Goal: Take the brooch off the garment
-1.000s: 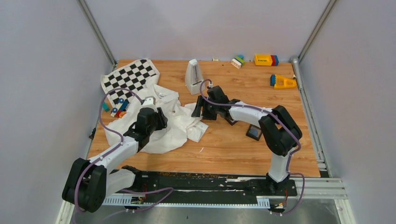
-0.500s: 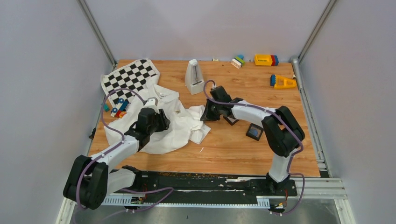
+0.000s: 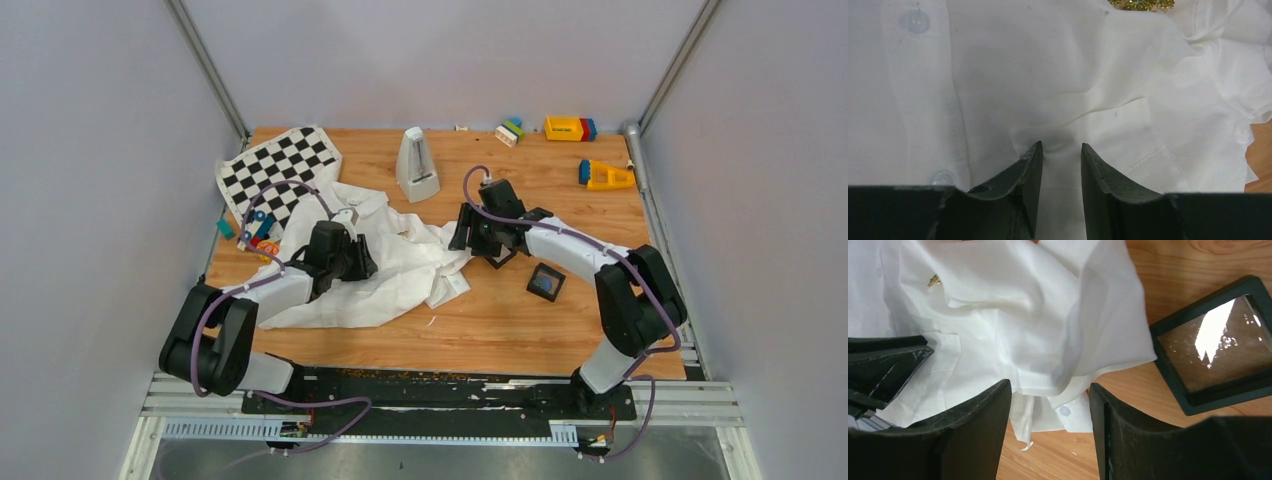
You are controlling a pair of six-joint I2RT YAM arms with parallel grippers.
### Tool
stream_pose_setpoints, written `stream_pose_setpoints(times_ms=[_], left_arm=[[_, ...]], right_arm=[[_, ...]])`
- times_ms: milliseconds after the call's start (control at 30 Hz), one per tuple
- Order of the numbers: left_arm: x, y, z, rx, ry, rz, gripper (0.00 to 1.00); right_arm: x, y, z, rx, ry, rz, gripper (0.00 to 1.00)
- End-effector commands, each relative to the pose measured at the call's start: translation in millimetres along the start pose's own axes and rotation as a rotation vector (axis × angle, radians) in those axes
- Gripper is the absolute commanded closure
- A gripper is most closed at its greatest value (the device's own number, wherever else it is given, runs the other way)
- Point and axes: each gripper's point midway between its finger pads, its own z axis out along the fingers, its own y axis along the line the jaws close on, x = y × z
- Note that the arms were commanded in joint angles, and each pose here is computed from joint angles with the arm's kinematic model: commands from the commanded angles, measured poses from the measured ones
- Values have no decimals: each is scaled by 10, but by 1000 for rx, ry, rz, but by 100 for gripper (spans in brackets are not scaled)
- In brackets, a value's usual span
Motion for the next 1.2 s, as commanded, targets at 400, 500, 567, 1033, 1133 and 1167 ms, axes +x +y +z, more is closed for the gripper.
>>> stream_pose_setpoints(times_ms=[400,500,567,1033,1133,1167], left_arm=[[42,-125,44,47,51,24,64],[44,-145,26,51,51,18,65],[57,-155,10,52,58,19,66],[261,-210,11,27,174,68,100],[248,-322,-25,80,167,90,100],[238,-381,-45,110,160,96,100]], right_arm=[[-591,927,428,-93,-104,-274,28],[-637,943,636,-81,-87,-271,28],[-596,932,789,-80,-52,-264,30],[-791,1463,-13,-264,-152,-285,100],[-758,1528,-255,-310,-166,-299,100],[-728,1541,-312,-327,-164,-308,100]])
